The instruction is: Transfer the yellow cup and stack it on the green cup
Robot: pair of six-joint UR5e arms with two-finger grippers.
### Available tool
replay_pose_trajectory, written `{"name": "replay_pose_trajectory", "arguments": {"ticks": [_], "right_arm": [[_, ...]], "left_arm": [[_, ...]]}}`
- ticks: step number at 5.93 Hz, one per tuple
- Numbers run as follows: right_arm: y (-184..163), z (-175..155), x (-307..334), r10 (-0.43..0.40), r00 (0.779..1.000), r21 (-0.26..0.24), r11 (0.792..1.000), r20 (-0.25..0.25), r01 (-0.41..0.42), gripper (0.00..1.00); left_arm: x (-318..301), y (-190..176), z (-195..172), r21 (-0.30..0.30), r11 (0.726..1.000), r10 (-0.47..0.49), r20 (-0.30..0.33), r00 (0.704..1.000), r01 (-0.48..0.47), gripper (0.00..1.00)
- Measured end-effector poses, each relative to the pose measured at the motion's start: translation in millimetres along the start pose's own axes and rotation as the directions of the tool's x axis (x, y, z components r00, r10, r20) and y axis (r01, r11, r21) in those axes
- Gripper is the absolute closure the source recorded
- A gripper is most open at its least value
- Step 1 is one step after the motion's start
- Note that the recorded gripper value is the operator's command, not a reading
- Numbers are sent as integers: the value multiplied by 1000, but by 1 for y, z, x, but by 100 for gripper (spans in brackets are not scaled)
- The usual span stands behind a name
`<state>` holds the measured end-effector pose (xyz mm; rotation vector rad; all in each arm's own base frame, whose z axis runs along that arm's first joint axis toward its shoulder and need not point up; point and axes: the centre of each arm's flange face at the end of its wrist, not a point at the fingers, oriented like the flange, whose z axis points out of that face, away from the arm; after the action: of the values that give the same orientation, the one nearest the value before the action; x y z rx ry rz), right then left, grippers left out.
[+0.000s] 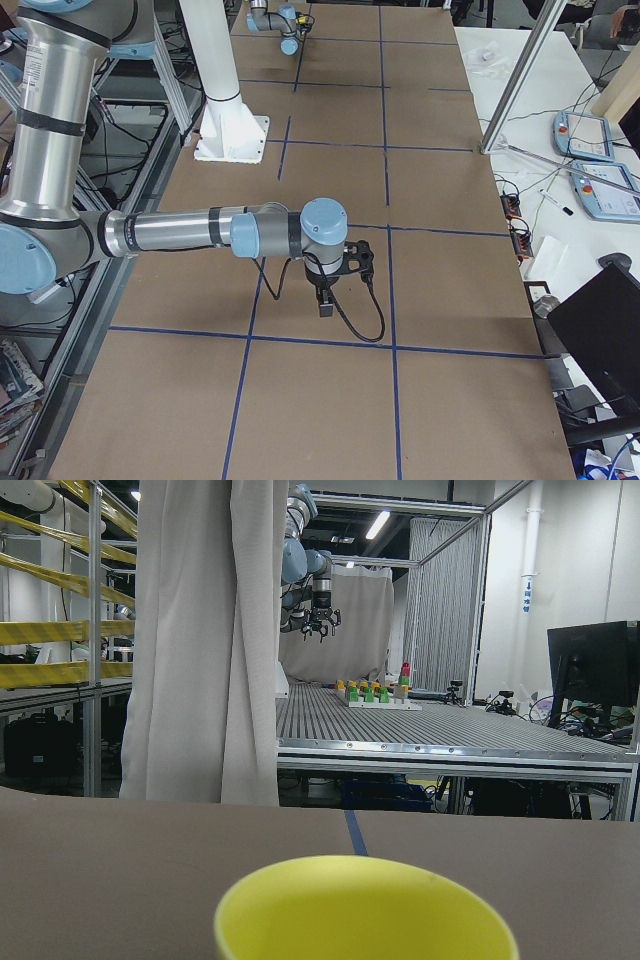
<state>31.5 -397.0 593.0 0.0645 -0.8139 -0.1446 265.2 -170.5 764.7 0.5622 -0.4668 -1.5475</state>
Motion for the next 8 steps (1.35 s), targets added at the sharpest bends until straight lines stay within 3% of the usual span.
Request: {"name": "replay_pose_trajectory", "arguments": {"ticks": [1,2,5,8], "right_arm": [[0,0,0,-1,1000,1,1000,0,1,0],[0,-2,-2,-3,1000,4,1000,0,3,0],[0,-4,-5,-5,1000,8,1000,0,5,0],[1,-1,-2,1,1000,1,1000,0,-1,0]], "left_arm": [[-2,3,5,3,1000,4,-3,1000,-4,26],[-2,5,8,5,1000,4,-5,1000,-4,36],[-2,-21,19,12,1000,14,-25,1000,-13,37],[8,-56,37,31,995,98,-91,991,-95,37]]}}
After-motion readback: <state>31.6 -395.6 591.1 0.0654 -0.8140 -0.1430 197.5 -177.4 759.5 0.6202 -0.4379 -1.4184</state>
